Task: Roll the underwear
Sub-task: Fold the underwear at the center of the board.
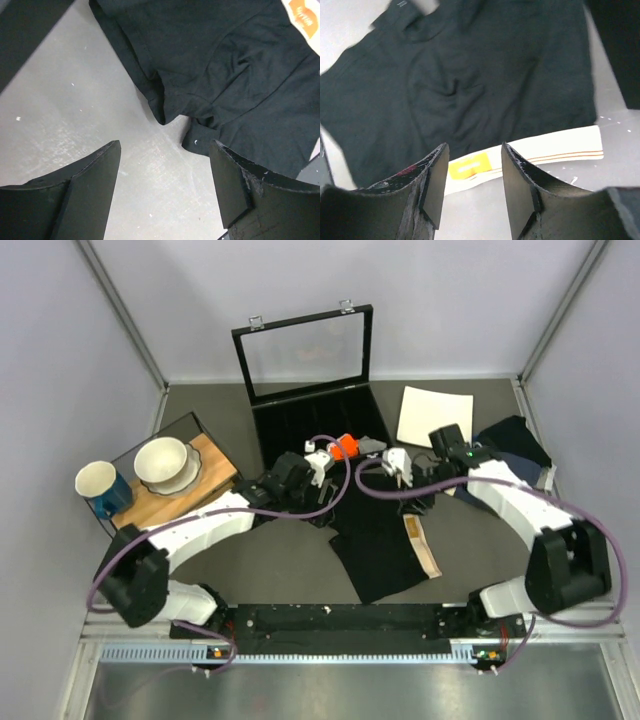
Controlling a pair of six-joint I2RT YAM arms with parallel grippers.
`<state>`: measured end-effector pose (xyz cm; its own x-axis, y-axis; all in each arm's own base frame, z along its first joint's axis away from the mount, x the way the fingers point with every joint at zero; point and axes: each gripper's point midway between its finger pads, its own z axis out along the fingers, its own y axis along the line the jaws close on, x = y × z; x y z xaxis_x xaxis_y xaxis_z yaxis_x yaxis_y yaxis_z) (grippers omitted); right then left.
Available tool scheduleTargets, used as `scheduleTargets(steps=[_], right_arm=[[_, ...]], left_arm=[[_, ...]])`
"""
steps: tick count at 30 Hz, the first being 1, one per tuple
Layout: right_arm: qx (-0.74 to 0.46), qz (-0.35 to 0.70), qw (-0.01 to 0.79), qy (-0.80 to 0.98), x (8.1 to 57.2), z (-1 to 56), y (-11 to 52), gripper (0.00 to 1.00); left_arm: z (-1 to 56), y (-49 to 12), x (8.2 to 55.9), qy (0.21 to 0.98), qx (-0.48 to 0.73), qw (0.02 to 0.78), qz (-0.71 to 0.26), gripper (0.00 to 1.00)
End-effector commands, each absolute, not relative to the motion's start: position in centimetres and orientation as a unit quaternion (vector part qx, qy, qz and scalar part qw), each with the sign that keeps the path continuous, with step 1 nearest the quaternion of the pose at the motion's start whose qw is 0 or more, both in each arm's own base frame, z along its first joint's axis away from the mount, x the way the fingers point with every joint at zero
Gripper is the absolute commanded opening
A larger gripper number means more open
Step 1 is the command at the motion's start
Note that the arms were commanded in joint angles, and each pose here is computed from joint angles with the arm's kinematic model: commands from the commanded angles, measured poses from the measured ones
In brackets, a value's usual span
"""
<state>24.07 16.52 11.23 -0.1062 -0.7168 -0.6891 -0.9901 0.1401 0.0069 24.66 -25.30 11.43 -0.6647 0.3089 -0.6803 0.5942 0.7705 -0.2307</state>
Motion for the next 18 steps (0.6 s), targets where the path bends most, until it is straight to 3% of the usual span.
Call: scheduleTargets(steps=[1, 6, 18], right_arm=[[-0.487, 0.232, 0.304, 0.785, 30.5, 11.6, 17.5, 0.45], [-0.448, 0.236, 0.290, 0.812, 31.7, 9.9, 17.4, 0.43], [-0.465, 0.230, 0.272, 0.810, 29.0, 7.5, 16.3, 0.42]], left_arm=[[10.1, -26.7, 26.4, 0.893, 0.201, 0.325, -0.239, 0.76], [8.0, -27.2, 26.0, 0.902, 0.167, 0.307, -0.255, 0.72], [4.3, -28.3, 25.2, 0.921, 0.130, 0.246, -0.271, 0.59]])
